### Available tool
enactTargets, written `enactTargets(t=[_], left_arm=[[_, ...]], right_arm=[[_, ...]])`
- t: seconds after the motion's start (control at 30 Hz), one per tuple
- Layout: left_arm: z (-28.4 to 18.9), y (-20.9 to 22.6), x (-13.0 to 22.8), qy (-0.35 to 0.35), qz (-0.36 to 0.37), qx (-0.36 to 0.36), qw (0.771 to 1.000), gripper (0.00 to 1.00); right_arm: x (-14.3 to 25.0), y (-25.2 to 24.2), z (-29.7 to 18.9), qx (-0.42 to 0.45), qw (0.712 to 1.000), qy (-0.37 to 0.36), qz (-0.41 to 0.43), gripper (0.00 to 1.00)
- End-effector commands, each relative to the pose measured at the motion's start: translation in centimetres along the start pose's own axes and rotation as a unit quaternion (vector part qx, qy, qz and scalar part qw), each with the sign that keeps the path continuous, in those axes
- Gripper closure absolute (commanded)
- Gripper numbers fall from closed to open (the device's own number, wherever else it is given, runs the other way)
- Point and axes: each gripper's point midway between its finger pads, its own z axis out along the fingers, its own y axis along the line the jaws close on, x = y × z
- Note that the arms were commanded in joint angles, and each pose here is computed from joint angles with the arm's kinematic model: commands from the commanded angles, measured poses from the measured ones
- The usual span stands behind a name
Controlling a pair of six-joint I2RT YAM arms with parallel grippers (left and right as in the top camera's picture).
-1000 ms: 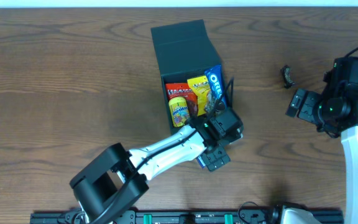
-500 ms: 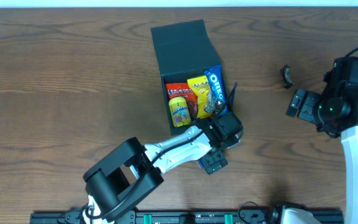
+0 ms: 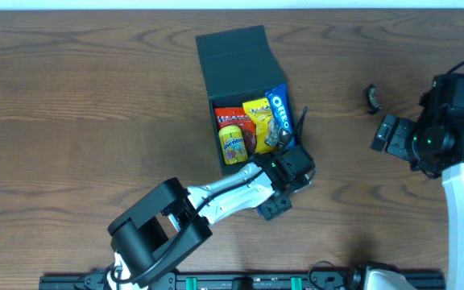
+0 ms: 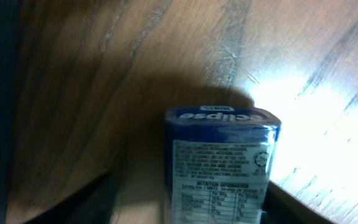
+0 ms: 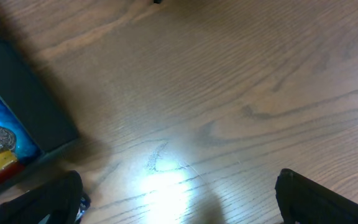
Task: Pack container
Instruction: 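Lift the mint tin with the left gripper toward the box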
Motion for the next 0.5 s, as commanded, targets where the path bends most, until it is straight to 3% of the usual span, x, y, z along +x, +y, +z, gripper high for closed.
enactTargets(t=[0.0,0.17,0.47], left_arm=[[0.38,0.04,0.06,0.007,-0.001,0.001,1.000,0.40],[0.38,0.04,0.10,0.008,-0.001,0.001,1.000,0.61],[0.32,-0.37,-0.05,0.005,-0.007,0.013,1.000,0.79]], right_arm=[[0.00,-0.15,0.06,0.000,1.000,0.000,-0.003,0.01],[0.00,-0.15,0.06,0.000,1.000,0.000,-0.003,0.01],[0.00,-0.15,0.06,0.000,1.000,0.000,-0.003,0.01]])
